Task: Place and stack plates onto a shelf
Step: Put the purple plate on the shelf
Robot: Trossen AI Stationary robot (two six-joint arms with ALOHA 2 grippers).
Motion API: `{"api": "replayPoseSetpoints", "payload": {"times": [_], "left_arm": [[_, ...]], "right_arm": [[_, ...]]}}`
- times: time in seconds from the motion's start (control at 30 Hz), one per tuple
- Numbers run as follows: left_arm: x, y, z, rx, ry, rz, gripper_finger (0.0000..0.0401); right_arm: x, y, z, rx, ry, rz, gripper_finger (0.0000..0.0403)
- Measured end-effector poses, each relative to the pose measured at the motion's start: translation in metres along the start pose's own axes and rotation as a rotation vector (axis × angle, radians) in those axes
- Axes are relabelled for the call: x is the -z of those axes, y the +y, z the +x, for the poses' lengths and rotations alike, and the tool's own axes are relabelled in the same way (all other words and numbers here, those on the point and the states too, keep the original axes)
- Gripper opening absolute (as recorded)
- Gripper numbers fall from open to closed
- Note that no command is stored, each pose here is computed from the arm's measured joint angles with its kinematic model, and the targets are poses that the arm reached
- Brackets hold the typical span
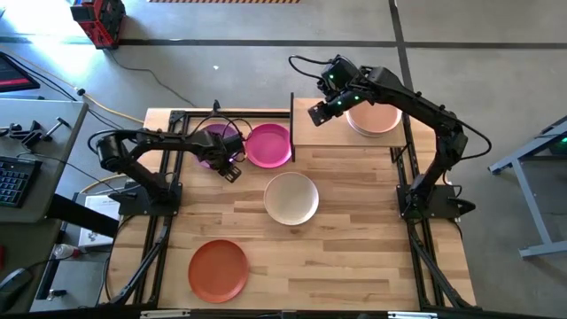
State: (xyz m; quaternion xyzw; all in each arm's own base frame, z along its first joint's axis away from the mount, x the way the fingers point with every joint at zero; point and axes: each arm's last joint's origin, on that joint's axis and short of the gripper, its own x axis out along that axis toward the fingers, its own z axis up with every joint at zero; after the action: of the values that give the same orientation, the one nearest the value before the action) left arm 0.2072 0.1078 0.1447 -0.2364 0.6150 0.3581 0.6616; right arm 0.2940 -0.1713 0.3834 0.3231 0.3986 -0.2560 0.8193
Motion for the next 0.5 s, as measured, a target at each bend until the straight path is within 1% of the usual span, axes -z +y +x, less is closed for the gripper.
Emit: {"api": "replayPoseSetpoints", "payload": {"times": [0.17, 0.27, 0.4, 0.5], "left_arm": [[0.0, 0.0, 0.0, -0.014, -0.005, 0.009, 0.0113], [0.0, 0.0, 0.0, -0.015, -0.003, 0.026, 0.0105], [0.001, -0.001, 0.0, 0.025, 0.016, 0.036, 0.0074], [0.001, -0.001, 0.0, 0.025, 0.018, 0.038, 0.0045]], "right_arm": [[0.001, 0.003, 0.0, -0.007, 0.004, -0.008, 0.0051], [0.002, 0.005, 0.001, -0.01, 0.006, -0.014, 0.0051], [0.004, 0.009, 0.001, -0.016, 0.01, -0.024, 0.0051], [0.006, 0.013, 0.002, -0.021, 0.014, -0.033, 0.0051]]}}
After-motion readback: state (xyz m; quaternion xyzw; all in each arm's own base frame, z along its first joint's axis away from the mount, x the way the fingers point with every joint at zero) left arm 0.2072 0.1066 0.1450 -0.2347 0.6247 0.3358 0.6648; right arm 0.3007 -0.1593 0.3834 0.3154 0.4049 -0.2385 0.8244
